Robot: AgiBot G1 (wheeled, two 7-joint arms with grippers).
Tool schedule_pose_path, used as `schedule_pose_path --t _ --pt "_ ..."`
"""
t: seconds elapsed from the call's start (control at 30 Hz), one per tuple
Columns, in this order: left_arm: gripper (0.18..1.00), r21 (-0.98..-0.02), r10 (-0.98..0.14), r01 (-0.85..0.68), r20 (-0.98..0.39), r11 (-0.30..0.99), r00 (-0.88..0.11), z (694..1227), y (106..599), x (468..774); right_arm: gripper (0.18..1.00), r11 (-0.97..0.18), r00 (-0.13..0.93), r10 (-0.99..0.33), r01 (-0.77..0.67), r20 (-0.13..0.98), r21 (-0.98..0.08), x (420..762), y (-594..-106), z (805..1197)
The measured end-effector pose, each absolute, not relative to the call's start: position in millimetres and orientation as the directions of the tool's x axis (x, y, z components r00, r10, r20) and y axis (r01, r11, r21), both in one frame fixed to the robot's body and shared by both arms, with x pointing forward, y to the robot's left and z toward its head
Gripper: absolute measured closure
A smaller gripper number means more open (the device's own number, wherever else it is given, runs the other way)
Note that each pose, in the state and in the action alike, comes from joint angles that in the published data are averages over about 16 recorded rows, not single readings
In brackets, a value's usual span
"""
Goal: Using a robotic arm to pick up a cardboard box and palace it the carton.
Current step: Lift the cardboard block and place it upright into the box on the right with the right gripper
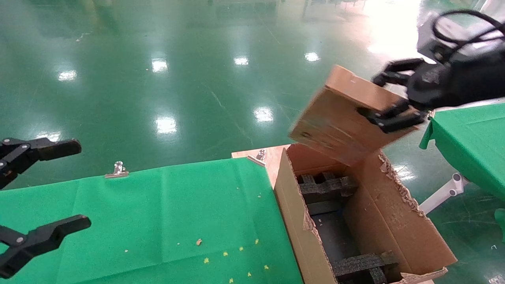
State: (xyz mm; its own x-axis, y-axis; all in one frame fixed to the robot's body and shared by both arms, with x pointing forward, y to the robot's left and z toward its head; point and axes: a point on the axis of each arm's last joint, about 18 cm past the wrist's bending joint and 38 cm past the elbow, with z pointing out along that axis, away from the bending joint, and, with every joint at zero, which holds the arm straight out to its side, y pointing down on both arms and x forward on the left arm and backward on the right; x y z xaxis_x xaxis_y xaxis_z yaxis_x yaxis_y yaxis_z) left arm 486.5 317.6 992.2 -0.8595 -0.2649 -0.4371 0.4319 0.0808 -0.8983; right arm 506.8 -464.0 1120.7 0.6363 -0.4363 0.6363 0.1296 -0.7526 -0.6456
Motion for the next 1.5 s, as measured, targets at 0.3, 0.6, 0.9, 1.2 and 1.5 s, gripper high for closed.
schedule_pose_path --t 0.3,0.6,0.9,1.2,1.5 --pt "0.184 -0.898 -0.265 0.432 -0.437 0.081 -0.86 992 318 486 0.843 -0.729 0.618 -0.549 -0.023 0.563 -0.685 476 -518 1081" --pt "0.184 -0.898 -0.265 0.432 -0.437 0.081 -0.86 992 318 487 0.847 -0.709 0.631 -0.591 -0.11 0.502 -0.697 461 -535 1050" --pt "0.184 -0.898 -0.265 0.432 -0.437 0.081 -0.86 992 318 487 0.85 -0.646 0.6 -0.674 -0.194 0.431 -0.739 467 -537 1035" --pt "0.184 -0.898 -0.265 0.432 -0.437 0.081 -0.86 992 318 487 0.853 -0.503 0.477 -0.822 -0.354 0.31 -0.788 478 -537 1010" --pt "0.184 -0.899 -0.266 0.431 -0.437 0.081 -0.86 992 318 487 0.855 -0.402 0.344 -0.901 -0.44 0.262 -0.803 478 -535 997"
